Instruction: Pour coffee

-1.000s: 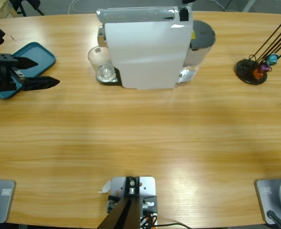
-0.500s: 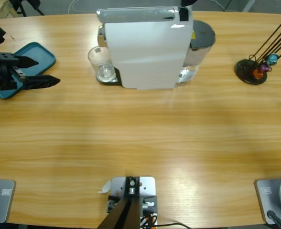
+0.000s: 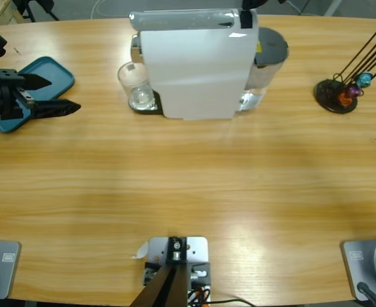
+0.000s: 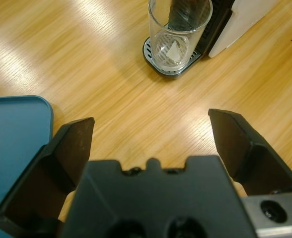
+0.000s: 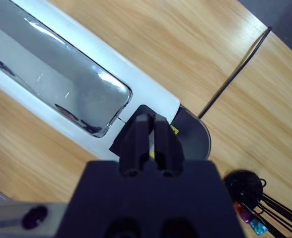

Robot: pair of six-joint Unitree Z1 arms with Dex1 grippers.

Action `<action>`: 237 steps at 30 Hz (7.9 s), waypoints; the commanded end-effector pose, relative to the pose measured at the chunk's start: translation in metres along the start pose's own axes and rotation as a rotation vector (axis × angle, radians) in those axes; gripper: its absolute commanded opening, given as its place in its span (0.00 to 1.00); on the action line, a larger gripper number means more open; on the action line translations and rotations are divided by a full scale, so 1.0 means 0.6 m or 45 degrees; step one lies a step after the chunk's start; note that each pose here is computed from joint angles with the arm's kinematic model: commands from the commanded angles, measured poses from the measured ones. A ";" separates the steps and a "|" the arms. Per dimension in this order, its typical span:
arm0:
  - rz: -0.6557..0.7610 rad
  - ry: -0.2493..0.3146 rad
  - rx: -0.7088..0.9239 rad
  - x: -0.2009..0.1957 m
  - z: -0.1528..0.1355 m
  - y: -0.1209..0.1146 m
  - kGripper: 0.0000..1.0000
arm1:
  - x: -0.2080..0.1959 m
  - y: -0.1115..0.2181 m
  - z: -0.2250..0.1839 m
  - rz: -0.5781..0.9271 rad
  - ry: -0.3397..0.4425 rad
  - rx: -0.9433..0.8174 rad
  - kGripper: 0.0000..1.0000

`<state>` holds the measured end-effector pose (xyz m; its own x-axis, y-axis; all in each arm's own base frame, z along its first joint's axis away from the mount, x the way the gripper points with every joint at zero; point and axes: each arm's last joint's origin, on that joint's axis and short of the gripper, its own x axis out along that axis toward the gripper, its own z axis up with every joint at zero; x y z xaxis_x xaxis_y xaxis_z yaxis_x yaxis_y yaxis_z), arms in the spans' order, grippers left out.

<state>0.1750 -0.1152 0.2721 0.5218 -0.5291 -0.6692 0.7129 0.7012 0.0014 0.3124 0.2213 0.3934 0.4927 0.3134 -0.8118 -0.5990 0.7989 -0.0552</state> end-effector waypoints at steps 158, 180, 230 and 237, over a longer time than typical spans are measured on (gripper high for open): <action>-0.017 -0.062 0.115 -0.003 0.037 -0.015 1.00 | -0.105 0.042 -0.449 0.240 -0.274 0.010 1.00; -0.055 -0.071 0.194 -0.003 0.036 -0.018 1.00 | -0.105 0.042 -0.450 0.240 -0.275 0.012 1.00; -0.181 -0.178 0.330 -0.029 -0.005 0.038 1.00 | -0.091 0.046 -0.440 0.286 -0.227 0.008 1.00; -0.323 -0.192 0.377 0.060 -0.007 0.077 1.00 | -0.084 0.047 -0.435 0.293 -0.204 0.004 1.00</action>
<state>0.1919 -0.0915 0.2877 0.4430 -0.7231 -0.5300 0.8877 0.4365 0.1464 0.1017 0.0906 0.2922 0.4758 0.5736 -0.6668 -0.7072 0.7002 0.0978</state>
